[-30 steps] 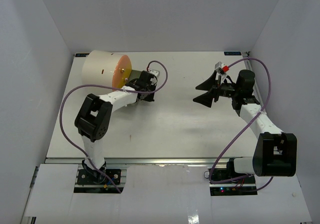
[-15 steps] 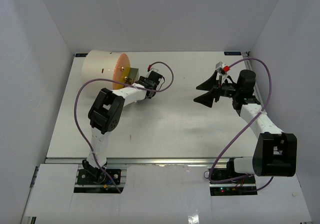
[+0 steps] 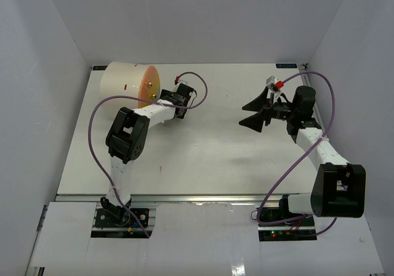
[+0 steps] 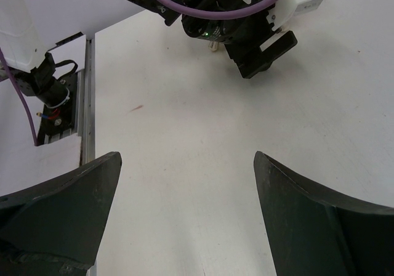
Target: Organize the makeup
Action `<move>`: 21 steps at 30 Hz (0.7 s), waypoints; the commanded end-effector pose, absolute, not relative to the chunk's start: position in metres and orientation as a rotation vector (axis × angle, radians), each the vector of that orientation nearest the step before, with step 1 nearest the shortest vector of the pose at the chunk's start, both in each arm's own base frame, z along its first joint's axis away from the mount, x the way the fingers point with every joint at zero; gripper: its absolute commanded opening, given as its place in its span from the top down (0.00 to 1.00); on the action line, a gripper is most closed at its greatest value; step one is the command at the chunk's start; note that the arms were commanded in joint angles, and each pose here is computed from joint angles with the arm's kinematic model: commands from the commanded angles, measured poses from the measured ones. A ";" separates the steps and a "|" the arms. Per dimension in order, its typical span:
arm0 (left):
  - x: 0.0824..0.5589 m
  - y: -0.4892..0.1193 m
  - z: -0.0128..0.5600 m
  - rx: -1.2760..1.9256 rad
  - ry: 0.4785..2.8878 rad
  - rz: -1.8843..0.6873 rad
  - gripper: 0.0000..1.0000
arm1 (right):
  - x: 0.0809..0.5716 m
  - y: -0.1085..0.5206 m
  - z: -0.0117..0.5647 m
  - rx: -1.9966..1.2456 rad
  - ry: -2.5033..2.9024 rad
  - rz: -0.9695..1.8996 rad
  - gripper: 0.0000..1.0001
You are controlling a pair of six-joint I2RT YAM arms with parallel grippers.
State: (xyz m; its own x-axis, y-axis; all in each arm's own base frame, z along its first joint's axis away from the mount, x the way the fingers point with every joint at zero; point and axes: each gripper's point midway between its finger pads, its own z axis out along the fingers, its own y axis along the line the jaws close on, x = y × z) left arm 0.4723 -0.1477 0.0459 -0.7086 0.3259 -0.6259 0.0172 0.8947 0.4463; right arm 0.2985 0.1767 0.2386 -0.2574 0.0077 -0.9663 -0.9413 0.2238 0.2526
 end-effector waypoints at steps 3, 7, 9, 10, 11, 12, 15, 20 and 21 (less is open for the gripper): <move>0.466 -0.156 0.068 0.316 2.361 0.384 0.12 | 0.297 0.175 0.245 -0.943 1.479 1.198 0.05; 0.441 -0.213 0.096 0.507 2.354 -0.019 0.02 | 0.301 0.174 0.243 -0.944 1.490 1.166 0.05; 0.425 -0.237 0.119 0.567 2.311 -0.217 0.02 | 0.307 0.166 0.241 -0.926 1.513 1.114 0.05; 0.417 -0.247 0.131 0.592 2.278 -0.311 0.02 | 0.311 0.161 0.240 -0.915 1.527 1.083 0.05; 0.407 -0.258 0.145 0.626 2.229 -0.416 0.02 | 0.312 0.158 0.239 -0.914 1.541 1.055 0.04; 0.396 -0.269 0.160 0.663 2.175 -0.517 0.02 | 0.313 0.155 0.238 -0.914 1.555 1.027 0.04; 0.346 -0.286 0.212 0.791 1.951 -0.801 0.02 | 0.315 0.145 0.227 -0.897 1.636 0.934 0.03; 0.280 -0.260 0.261 0.788 1.698 -0.911 0.02 | 0.326 0.115 0.216 -0.819 1.769 0.643 0.10; 0.273 -0.253 0.267 0.778 1.675 -0.896 0.02 | 0.328 0.108 0.214 -0.781 1.798 0.595 0.10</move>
State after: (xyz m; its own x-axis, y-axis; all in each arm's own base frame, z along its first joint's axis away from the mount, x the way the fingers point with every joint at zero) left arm 0.3169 -0.2555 0.2280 -0.3777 0.1596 -0.9121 0.7401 0.6440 -0.1938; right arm 0.3150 0.1397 0.2139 -0.2590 -0.1208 -0.9583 -0.8555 0.4893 0.1695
